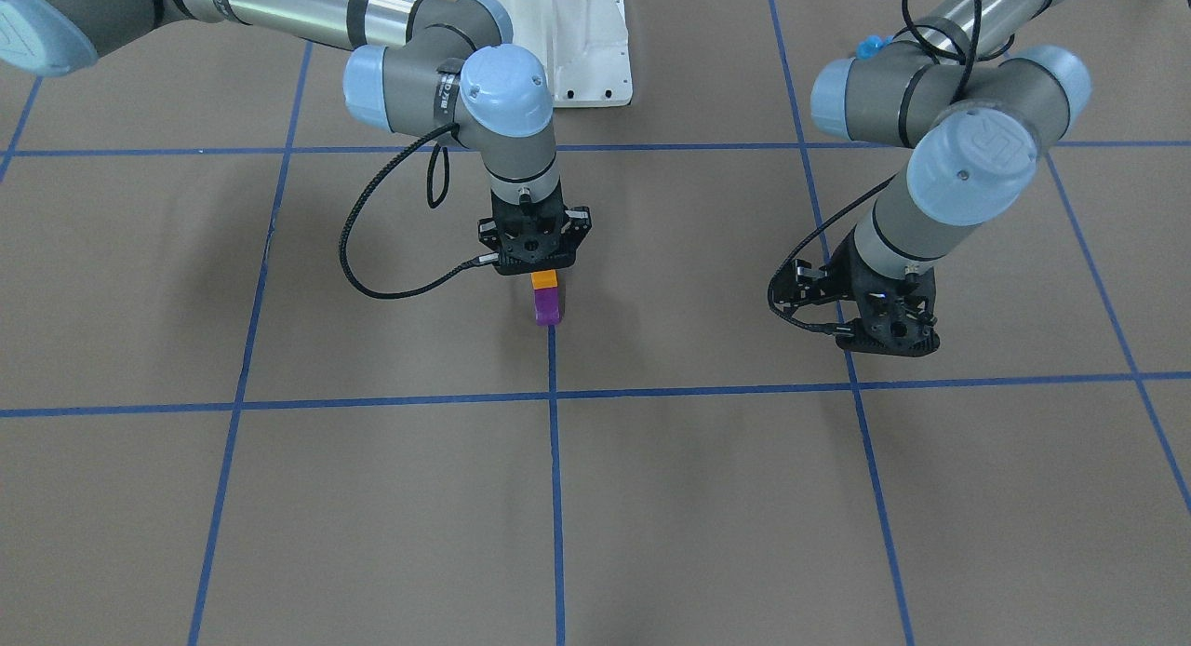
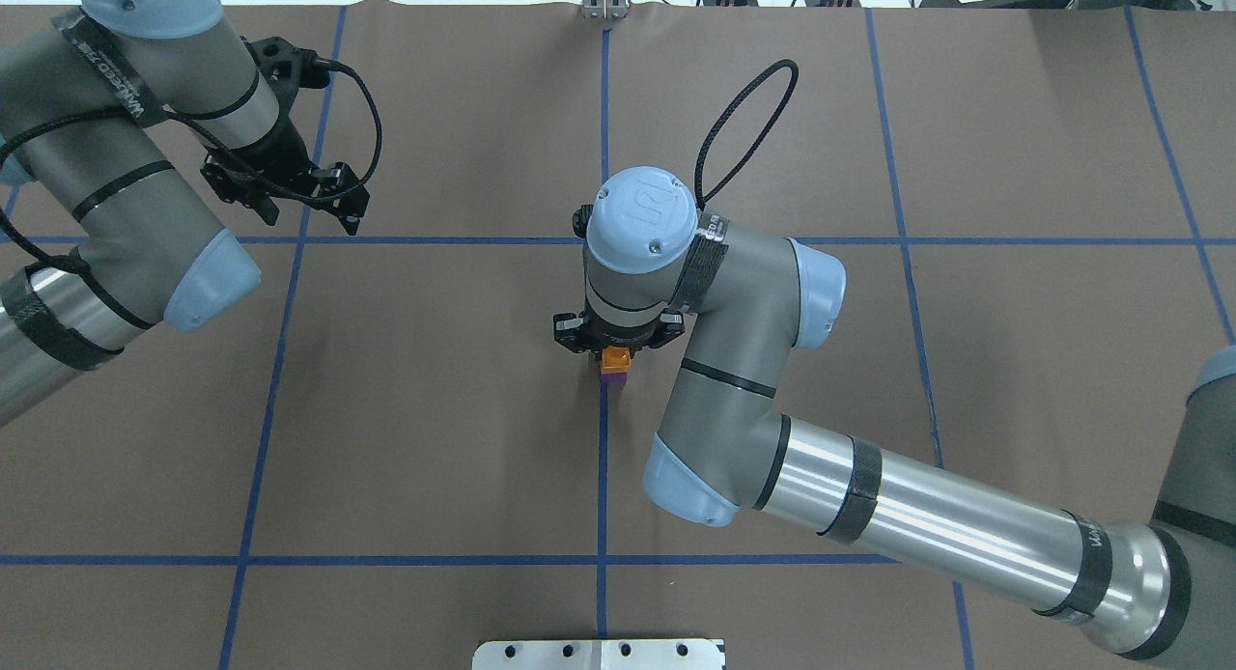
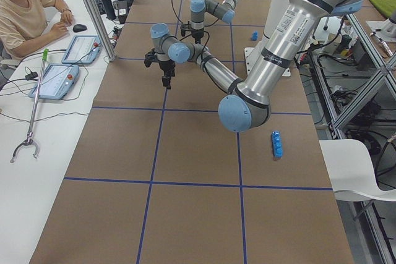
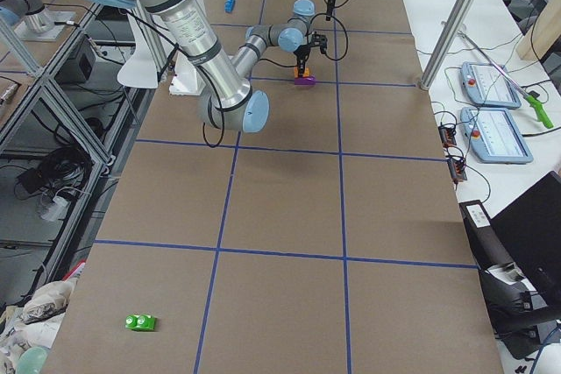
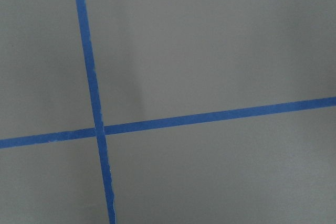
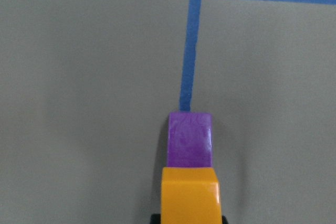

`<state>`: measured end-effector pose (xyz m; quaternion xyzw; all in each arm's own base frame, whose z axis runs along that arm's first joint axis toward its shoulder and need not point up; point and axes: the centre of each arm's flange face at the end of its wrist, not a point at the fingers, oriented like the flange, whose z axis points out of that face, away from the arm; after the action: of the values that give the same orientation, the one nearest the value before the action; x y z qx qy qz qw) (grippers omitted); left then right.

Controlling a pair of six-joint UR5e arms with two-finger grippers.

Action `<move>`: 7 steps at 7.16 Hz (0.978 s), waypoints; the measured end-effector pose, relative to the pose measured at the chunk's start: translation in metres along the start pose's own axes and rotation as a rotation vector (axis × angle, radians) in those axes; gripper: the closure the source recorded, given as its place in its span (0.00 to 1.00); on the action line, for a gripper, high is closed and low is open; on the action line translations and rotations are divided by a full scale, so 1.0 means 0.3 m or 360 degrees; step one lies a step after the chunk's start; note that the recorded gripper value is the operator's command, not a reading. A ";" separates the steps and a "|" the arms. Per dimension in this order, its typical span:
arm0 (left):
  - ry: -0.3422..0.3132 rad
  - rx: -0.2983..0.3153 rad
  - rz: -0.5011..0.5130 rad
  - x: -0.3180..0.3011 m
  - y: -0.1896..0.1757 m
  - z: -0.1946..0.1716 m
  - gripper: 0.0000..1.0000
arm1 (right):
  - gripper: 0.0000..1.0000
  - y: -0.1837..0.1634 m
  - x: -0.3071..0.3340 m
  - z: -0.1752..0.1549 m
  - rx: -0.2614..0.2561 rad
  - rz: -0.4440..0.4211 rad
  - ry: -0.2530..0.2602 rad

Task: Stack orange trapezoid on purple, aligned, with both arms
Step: 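Lower the orange trapezoid onto the purple one, aligning edges, right gripper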

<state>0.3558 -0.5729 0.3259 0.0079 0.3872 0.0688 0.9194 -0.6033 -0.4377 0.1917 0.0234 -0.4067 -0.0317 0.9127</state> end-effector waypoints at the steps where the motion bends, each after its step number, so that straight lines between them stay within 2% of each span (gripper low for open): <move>1: 0.0000 0.0000 -0.0001 0.000 0.000 0.000 0.00 | 1.00 0.005 -0.002 0.007 -0.0003 -0.0009 0.0003; 7: 0.0003 0.0004 -0.0001 0.007 0.002 -0.004 0.00 | 1.00 0.016 -0.007 0.028 0.0006 -0.0038 0.0020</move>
<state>0.3563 -0.5720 0.3235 0.0088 0.3882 0.0680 0.9190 -0.6107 -0.4329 0.1961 0.0302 -0.4009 -0.0418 0.9147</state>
